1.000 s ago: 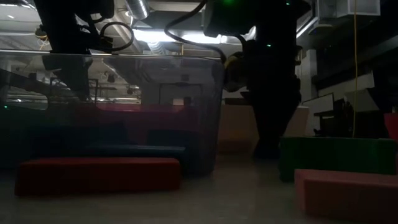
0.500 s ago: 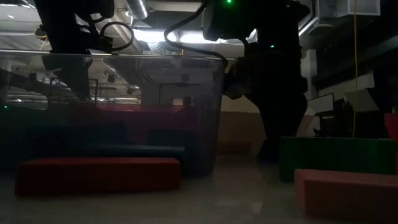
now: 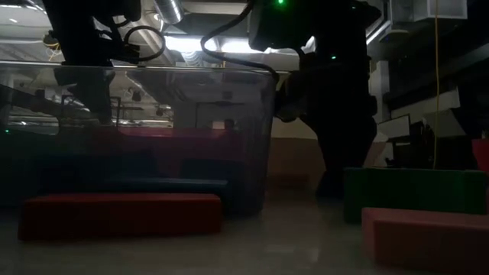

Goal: Sort blocks
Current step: Put the blue block into the black bin

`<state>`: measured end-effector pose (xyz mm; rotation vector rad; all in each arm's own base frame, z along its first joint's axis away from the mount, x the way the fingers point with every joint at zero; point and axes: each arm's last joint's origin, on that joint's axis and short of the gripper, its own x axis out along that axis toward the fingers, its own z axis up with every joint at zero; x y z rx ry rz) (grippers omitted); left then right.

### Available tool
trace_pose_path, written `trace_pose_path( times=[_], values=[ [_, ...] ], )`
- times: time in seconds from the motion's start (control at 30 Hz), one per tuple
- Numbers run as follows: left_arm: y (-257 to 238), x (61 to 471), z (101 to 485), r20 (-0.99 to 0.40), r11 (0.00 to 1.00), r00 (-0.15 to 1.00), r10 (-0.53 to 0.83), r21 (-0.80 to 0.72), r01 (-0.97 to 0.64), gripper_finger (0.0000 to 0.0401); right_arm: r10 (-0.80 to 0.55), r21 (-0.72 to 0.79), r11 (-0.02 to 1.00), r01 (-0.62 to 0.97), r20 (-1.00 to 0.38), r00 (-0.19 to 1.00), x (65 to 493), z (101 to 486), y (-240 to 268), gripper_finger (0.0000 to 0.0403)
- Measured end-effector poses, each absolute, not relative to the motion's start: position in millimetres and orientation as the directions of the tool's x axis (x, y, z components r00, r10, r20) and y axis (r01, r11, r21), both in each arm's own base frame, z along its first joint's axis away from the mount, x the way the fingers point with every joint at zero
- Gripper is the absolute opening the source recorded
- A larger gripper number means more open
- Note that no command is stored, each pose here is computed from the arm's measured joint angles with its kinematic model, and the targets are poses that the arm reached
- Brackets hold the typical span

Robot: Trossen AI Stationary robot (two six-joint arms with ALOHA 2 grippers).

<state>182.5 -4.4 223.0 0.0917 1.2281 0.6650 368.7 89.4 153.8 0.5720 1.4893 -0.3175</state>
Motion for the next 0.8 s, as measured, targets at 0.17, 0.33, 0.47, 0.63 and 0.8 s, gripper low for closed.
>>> trace_pose_path(
  times=[0.17, 0.33, 0.47, 0.63, 0.8],
  values=[
    [-4.4, 182.5, 223.0, -0.839, 0.809, 0.174, 0.516, 0.41, -0.421, 0.0175, 0.147, 0.168, 0.803, 0.572, -0.986, 0.083, 370.3, 152.3, 89.9, 0.0158],
    [-4.4, 182.4, 223.0, -0.839, 0.815, 0.173, 0.516, 0.418, -0.401, 0.0175, 0.17, 0.189, 0.795, 0.576, -0.982, 0.087, 373.0, 157.8, 91.1, 0.0127],
    [-4.4, 182.4, 223.1, -0.839, 0.82, 0.174, 0.516, 0.424, -0.384, 0.0175, 0.182, 0.22, 0.794, 0.567, -0.976, 0.123, 381.1, 172.6, 93.2, 0.0127],
    [-4.4, 182.4, 223.1, -0.839, 0.819, 0.174, 0.516, 0.424, -0.386, 0.0175, 0.171, 0.214, 0.795, 0.567, -0.977, 0.129, 386.8, 193.8, 94.1, 0.015],
    [-4.4, 182.4, 223.1, -0.839, 0.821, 0.174, 0.516, 0.426, -0.38, 0.0175, 0.164, 0.225, 0.796, 0.562, -0.974, 0.158, 393.6, 221.5, 95.3, 0.0142]
  ],
)
